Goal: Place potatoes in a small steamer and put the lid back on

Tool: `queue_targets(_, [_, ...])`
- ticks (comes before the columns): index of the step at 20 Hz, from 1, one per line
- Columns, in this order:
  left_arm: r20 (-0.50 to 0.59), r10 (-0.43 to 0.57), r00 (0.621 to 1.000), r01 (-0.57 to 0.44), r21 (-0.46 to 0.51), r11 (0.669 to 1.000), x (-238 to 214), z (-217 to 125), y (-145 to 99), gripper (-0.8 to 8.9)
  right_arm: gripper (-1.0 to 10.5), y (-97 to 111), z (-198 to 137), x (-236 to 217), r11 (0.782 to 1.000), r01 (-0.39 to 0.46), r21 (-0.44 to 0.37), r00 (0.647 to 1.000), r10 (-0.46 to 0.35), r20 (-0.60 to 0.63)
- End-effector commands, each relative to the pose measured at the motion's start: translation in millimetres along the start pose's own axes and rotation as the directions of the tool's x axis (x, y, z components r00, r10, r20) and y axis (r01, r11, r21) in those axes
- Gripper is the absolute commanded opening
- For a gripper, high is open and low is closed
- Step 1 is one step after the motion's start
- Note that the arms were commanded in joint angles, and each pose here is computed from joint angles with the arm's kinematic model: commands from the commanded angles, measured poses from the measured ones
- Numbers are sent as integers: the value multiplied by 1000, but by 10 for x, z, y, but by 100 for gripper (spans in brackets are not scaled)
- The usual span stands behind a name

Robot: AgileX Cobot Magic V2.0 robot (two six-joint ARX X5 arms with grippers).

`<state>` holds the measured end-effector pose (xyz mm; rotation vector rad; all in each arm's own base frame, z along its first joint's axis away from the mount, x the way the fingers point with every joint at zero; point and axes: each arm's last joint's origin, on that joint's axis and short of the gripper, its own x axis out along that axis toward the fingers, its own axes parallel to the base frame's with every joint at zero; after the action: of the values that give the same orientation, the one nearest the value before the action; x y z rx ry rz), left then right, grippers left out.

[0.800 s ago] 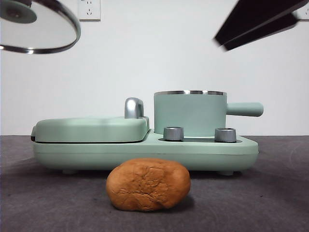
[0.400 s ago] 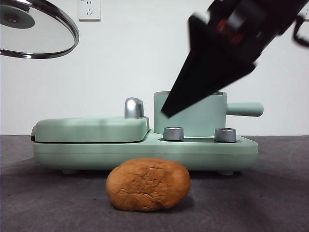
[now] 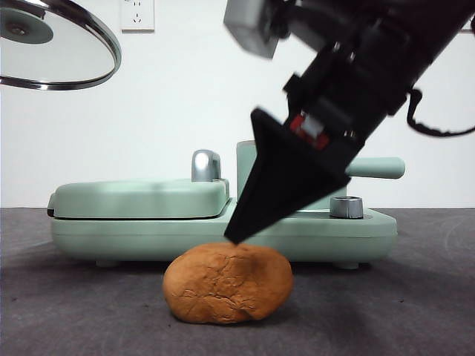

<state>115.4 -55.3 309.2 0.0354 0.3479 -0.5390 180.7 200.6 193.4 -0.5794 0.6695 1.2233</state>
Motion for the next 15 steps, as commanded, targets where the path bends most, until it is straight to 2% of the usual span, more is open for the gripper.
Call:
queue_targets(1, [47, 1, 999, -2, 17, 1000, -24, 65, -3, 15, 383, -12, 26, 96, 1000, -12, -17, 1000, 12, -4])
queue_targets(7, [47, 1, 999, -2, 17, 1000, -24, 65, -3, 15, 366, -36, -63, 291, 999, -36, 11, 998, 37, -59])
queue_targets(9, [47, 1, 999, -2, 17, 1000, -24, 65, -3, 15, 266, -35, -68, 296, 999, -39, 15, 997, 40, -62])
queue_targets(11, [47, 1, 999, -2, 20, 1000, -24, 65, -3, 15, 209, -34, -48, 267, 997, -35, 68, 998, 38, -51])
queue_targets(15, [48, 1, 999, -2, 21, 1000, -25, 66, -4, 15, 207, 6, 73, 0, 992, -29, 121, 999, 33, -26])
